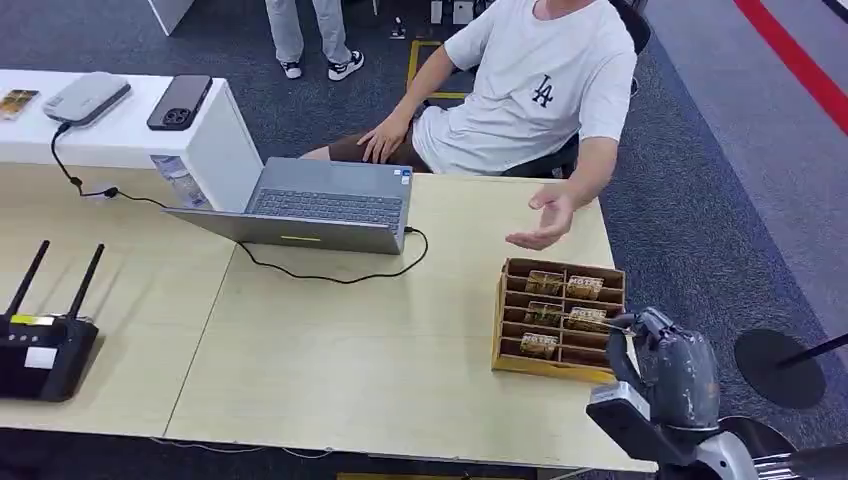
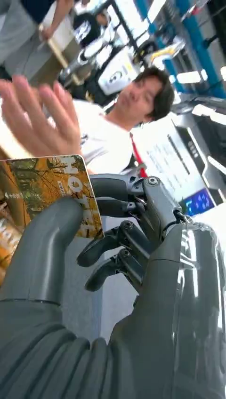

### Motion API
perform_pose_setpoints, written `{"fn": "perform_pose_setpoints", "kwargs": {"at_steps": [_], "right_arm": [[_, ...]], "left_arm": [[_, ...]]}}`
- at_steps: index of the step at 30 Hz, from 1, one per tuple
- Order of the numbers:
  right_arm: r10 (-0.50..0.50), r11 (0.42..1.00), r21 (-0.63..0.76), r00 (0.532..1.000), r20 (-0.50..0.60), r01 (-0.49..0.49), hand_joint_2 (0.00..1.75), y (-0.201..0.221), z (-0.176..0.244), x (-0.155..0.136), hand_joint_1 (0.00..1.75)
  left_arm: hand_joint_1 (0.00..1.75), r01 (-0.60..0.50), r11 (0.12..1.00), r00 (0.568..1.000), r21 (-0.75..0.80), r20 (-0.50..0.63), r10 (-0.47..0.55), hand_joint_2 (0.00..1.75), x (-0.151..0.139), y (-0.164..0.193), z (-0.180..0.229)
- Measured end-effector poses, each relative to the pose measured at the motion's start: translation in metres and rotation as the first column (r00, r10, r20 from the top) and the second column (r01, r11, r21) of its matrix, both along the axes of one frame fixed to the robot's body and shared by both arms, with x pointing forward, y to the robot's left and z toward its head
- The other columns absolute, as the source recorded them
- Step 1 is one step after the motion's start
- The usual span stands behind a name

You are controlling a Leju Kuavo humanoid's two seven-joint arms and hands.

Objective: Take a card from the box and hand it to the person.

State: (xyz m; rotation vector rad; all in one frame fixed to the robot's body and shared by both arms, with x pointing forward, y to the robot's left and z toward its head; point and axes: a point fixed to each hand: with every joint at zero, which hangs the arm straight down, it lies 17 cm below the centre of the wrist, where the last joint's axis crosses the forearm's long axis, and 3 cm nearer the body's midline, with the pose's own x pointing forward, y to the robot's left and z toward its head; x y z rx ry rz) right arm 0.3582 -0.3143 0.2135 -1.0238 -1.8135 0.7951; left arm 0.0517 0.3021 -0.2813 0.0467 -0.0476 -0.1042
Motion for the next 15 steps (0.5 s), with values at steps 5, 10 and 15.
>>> {"fn": "perform_pose_setpoints", "kwargs": {"at_steps": [5, 10, 15], "right_arm": [[0.05, 0.999, 0.014, 0.994, 0.092, -0.051, 1.75, 0.007, 0.031, 0.013, 1.54], [0.071, 0.997, 0.018, 0.985, 0.157, -0.074, 1.75, 0.016, 0.05, 0.03, 1.54], [0.078, 0.996, 0.017, 0.983, 0.164, -0.082, 1.75, 0.02, 0.051, 0.035, 1.54]], "left_arm": [[0.0, 0.002, 1.0, 1.0, 0.0, 0.0, -0.002, 1.75, 0.0, 0.0, 0.0], [0.0, 0.004, 1.0, 1.0, 0.0, 0.0, -0.004, 1.75, 0.001, -0.001, 0.0], [0.0, 0.004, 1.0, 1.0, 0.0, 0.0, -0.004, 1.75, 0.001, -0.001, 0.0]]}}
